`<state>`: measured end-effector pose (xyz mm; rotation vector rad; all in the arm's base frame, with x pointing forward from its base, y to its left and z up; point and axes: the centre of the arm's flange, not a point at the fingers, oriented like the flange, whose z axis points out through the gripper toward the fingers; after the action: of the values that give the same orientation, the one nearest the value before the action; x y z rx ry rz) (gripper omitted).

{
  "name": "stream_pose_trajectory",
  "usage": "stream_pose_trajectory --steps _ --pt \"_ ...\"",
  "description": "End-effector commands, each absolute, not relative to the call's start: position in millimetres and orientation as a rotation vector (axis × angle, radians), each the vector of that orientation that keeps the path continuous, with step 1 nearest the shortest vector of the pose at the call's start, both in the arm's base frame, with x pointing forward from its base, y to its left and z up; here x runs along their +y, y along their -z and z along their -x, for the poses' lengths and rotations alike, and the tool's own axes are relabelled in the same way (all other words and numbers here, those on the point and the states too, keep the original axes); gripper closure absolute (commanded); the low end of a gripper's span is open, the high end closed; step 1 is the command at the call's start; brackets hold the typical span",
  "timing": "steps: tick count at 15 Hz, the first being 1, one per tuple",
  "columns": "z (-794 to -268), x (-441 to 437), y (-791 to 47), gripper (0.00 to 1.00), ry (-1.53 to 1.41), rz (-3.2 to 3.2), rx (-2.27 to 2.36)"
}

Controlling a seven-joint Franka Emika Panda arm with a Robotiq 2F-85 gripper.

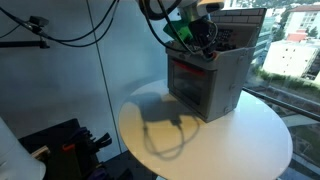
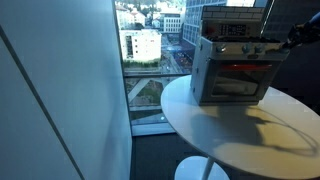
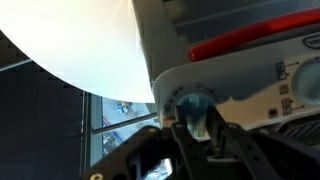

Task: Turn the far right stove knob clockwise once

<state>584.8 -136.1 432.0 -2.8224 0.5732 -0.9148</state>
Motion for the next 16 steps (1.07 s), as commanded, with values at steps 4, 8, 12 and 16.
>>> stream_pose_trajectory --steps 4,8,12,16 --pt "-592 -136 -436 0.94 0.945 2.816 0.560" --pt "-590 -139 -437 0.94 0.943 2.792 0.603" --pt "-588 -143 -438 0.94 0.946 2.737 0.692" --pt "-584 -147 -439 0.94 0.948 2.649 0.821"
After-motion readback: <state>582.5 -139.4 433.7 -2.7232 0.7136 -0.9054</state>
